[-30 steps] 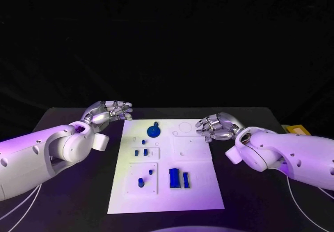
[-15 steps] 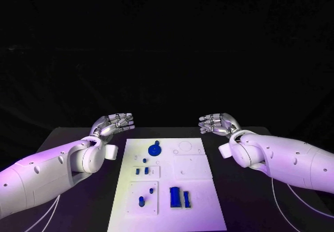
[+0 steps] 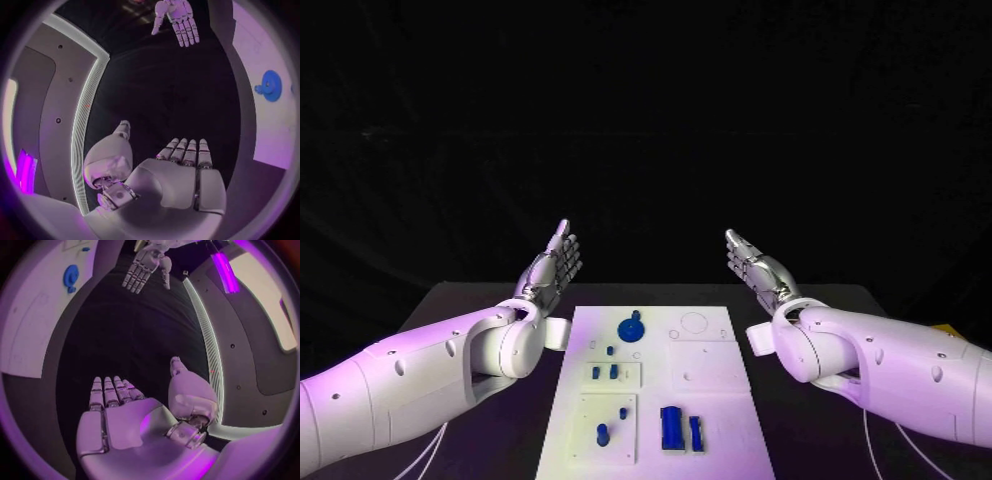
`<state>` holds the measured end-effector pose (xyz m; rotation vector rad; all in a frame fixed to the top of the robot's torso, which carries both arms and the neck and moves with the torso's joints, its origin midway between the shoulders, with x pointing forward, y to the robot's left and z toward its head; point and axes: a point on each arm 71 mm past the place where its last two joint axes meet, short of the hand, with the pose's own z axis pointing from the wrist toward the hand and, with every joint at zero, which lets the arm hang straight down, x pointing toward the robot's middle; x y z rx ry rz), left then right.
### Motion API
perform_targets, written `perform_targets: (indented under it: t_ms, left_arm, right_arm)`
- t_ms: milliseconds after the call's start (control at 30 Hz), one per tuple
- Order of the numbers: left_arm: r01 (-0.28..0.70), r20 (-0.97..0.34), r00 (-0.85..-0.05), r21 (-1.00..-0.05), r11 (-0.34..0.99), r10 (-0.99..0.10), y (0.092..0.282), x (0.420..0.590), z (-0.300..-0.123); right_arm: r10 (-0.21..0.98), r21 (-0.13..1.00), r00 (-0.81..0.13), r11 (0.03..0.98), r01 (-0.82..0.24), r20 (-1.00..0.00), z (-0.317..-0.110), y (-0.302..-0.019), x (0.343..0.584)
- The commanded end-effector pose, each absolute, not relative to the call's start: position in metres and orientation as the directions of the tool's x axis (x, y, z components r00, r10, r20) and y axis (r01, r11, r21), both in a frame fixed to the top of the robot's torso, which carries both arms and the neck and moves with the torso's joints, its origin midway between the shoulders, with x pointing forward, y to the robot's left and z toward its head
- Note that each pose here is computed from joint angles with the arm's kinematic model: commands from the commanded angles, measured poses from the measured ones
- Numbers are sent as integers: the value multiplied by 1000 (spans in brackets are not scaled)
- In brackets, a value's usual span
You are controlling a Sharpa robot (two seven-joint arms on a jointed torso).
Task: Assemble the parts on the task board
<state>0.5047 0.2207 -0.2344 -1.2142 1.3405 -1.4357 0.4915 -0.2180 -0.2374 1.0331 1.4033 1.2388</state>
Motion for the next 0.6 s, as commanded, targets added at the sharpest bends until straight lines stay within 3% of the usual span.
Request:
perform_targets:
  t_ms: [33,300,600]
  left_arm:
    - [-16,48,-103,-999,-46,-994,215,493,-233]
    - [-4,17,-34,-1000,-17,-999,196,468,-226]
    - [-1,10,-17,-1000,-10,-1000,192,462,-224]
  right_arm:
    - [997,998,-56,60,-8,-60,-233,-210,479]
    - [1000,1000,-18,-9,1,9,-224,-193,462]
    - [1000,1000,-17,-10,1,10,-224,-192,462]
